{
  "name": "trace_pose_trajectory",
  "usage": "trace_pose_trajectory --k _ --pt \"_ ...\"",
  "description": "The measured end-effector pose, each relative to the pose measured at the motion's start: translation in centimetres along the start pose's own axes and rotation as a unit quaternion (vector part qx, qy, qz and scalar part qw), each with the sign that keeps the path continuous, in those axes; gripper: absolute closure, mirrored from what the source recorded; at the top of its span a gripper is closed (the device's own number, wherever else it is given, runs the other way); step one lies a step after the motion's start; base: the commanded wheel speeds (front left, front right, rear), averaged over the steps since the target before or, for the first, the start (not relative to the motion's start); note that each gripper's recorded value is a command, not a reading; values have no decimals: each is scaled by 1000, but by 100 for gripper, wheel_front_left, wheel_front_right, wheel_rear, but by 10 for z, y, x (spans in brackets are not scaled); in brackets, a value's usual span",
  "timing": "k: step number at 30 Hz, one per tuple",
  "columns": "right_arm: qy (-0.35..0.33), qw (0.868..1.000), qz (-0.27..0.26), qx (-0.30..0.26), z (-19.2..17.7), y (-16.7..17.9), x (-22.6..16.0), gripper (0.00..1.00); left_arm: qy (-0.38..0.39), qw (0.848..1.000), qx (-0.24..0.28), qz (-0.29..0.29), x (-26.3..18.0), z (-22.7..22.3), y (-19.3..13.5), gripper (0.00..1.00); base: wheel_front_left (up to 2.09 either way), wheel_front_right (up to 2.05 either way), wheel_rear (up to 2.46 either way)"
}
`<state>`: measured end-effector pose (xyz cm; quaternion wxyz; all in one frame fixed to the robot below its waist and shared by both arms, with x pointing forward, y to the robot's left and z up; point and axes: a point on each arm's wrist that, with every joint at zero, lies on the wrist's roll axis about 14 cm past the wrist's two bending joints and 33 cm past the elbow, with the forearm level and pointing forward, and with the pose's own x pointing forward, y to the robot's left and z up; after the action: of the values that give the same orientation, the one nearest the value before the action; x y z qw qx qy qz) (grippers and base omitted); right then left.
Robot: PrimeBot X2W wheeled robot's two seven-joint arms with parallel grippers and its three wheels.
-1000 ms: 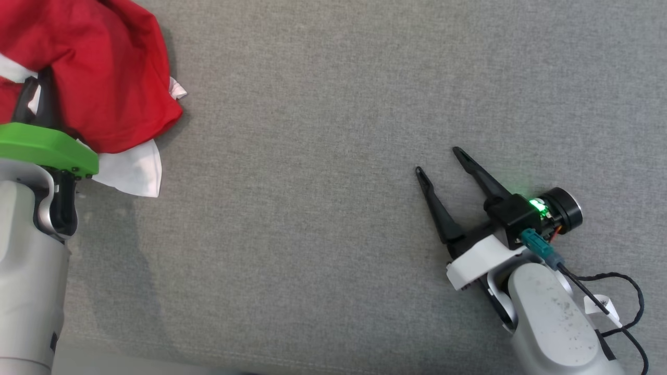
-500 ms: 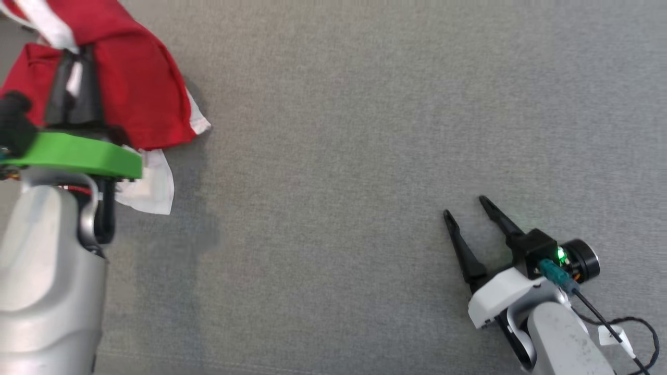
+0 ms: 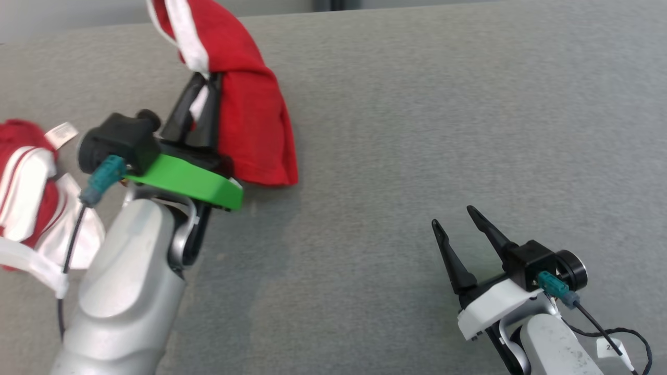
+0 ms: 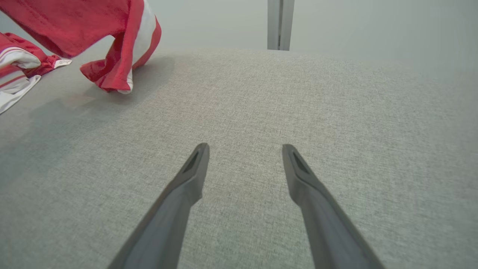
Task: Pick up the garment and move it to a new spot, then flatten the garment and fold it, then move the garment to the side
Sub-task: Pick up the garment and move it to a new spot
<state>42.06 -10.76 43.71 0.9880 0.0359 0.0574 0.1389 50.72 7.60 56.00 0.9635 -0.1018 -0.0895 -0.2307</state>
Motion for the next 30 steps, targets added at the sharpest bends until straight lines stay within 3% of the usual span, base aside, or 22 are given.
trace_pose_trajectory --k 11,12,13,20,30 --pt "-32 995 -96 9 24 -53 -48 0 55 988 -56 -135 28 -57 -115 100 0 0 0" --pt "-31 994 -105 9 23 -57 -54 0 62 986 -62 -141 29 -62 -122 73 0 0 0" --pt "-29 993 -115 10 22 -62 -59 0 67 985 -70 -140 29 -67 -126 0 0 0 0" --pt "-28 988 -152 9 22 -81 -77 0 75 985 -75 -134 30 -79 -130 0 0 0 0" --pt "-41 992 -121 14 28 -67 -55 0 82 996 -44 -5 -8 -80 -46 0 0 0 0"
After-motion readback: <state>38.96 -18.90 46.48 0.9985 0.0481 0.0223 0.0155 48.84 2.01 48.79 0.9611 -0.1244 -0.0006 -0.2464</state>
